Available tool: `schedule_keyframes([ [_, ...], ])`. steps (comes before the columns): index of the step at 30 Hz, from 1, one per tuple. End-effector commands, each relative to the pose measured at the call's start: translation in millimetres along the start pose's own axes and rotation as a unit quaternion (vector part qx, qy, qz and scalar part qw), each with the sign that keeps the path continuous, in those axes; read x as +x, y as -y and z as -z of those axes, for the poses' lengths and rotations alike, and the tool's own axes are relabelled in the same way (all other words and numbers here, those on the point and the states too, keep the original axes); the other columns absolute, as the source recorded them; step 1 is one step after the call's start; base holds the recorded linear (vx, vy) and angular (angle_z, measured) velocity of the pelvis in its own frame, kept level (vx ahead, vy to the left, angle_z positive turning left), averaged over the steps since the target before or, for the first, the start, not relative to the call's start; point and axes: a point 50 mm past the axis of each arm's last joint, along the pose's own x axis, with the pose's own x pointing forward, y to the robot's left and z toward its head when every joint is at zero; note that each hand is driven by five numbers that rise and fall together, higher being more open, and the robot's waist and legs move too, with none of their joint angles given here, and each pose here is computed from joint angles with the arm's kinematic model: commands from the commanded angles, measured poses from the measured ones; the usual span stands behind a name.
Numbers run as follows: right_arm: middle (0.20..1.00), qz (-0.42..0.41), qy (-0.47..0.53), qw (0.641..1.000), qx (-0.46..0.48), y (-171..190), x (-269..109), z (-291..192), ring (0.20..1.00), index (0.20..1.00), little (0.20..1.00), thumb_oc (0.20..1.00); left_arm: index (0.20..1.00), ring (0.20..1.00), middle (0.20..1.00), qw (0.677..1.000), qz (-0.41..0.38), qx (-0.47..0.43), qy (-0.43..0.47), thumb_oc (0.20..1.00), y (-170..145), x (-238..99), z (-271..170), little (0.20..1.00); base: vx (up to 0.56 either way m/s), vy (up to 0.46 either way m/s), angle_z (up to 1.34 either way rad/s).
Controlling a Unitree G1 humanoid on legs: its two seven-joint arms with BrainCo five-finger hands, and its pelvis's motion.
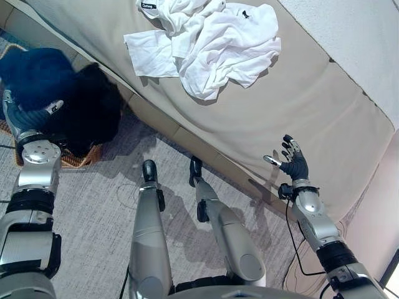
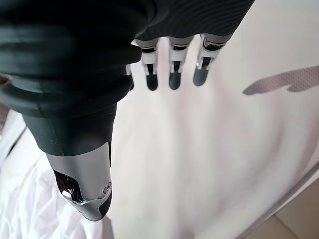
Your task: Pick up clothes into the bucket
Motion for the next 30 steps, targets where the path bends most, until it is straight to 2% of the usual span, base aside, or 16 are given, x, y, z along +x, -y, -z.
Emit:
schedule_keyframes([
  [1,1.000,0.022,0.064,0.998,0.008,11.0,1.6,-26.0,1.000,1.000,1.000,1.000,1.000,1.000,1.000,0.997,-0.062,-0.006,0.036,1.000,-27.5,12.0,-19.1,1.000,0.00,0.000,0.00],
  [11,1.000,0.052,0.101,0.992,0.056,10.7,10.2,-47.5,1.000,1.000,1.000,1.000,1.000,1.000,1.000,0.996,-0.052,-0.015,-0.074,1.000,-13.6,-23.7,45.7,1.000,-0.02,-0.003,-0.02],
  [19,1.000,0.052,0.128,0.990,0.042,14.1,17.1,-60.6,1.000,1.000,1.000,1.000,1.000,1.000,1.000,0.977,0.104,-0.022,-0.187,1.000,36.5,-118.4,121.7,1.000,0.08,-0.007,0.01],
  [22,1.000,0.046,0.163,0.985,-0.030,16.2,20.9,-74.8,1.000,1.000,1.000,1.000,1.000,1.000,1.000,0.962,0.165,-0.034,-0.217,1.000,54.1,-151.9,135.7,1.000,0.07,-0.013,0.00],
  [23,1.000,0.046,0.163,0.985,-0.030,16.3,21.0,-75.0,1.000,1.000,1.000,1.000,1.000,1.000,1.000,0.962,0.165,-0.035,-0.216,1.000,54.3,-151.8,135.6,1.000,0.06,-0.028,0.05],
  [25,1.000,0.045,0.193,0.976,-0.090,18.1,26.5,-89.4,1.000,1.000,1.000,1.000,1.000,1.000,1.000,0.946,0.232,0.006,-0.227,1.000,65.2,-180.8,147.8,1.000,0.08,-0.046,0.06],
  [28,1.000,0.047,0.206,0.964,-0.164,17.9,35.8,-99.8,1.000,1.000,1.000,1.000,1.000,1.000,1.000,0.926,0.305,0.068,-0.212,1.000,76.2,-203.9,153.6,1.000,0.07,-0.073,0.20],
  [29,1.000,0.053,0.212,0.954,-0.204,20.3,44.0,-108.3,1.000,1.000,1.000,1.000,1.000,1.000,1.000,0.908,0.354,0.094,-0.205,1.000,82.2,-220.1,156.9,1.000,0.05,-0.084,0.26],
  [30,1.000,0.054,0.213,0.954,-0.205,20.4,44.4,-108.7,1.000,1.000,1.000,1.000,1.000,1.000,1.000,0.908,0.354,0.093,-0.205,1.000,82.7,-220.1,156.6,1.000,0.05,-0.092,0.38],
])
